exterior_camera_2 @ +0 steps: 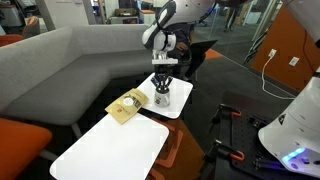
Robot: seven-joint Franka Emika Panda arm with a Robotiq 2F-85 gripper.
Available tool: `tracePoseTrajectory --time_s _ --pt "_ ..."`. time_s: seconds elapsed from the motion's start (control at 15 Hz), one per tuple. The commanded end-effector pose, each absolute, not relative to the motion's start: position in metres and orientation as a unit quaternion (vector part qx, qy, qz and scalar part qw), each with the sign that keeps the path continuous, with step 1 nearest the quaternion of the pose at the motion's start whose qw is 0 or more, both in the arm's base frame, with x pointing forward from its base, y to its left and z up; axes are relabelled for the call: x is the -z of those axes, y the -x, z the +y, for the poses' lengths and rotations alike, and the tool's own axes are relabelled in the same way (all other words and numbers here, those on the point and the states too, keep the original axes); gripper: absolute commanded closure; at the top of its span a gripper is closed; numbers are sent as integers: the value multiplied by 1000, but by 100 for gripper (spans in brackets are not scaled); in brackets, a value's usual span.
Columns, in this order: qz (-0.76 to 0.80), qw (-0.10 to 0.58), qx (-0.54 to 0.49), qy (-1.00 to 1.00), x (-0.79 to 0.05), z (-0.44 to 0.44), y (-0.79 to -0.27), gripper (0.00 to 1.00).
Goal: Remove the pen from the mug cup and place it on the table
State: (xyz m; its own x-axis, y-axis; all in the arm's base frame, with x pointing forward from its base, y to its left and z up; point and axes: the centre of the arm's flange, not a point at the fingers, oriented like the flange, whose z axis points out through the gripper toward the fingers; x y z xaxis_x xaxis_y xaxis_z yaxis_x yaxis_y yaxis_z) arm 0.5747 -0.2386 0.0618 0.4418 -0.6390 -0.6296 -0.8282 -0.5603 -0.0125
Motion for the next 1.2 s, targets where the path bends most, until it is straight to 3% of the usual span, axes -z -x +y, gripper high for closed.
tracePoseTrajectory --time_s 0.0,0.27,0.6,1.13 --pt "445 156 -289 833 -88 -237 -570 97" --pt "418 124 -270 859 -134 -207 -561 97" --pt "357 18 -236 904 -192 -128 -562 97" --pt "143 -48 -123 981 -131 -22 -617 97"
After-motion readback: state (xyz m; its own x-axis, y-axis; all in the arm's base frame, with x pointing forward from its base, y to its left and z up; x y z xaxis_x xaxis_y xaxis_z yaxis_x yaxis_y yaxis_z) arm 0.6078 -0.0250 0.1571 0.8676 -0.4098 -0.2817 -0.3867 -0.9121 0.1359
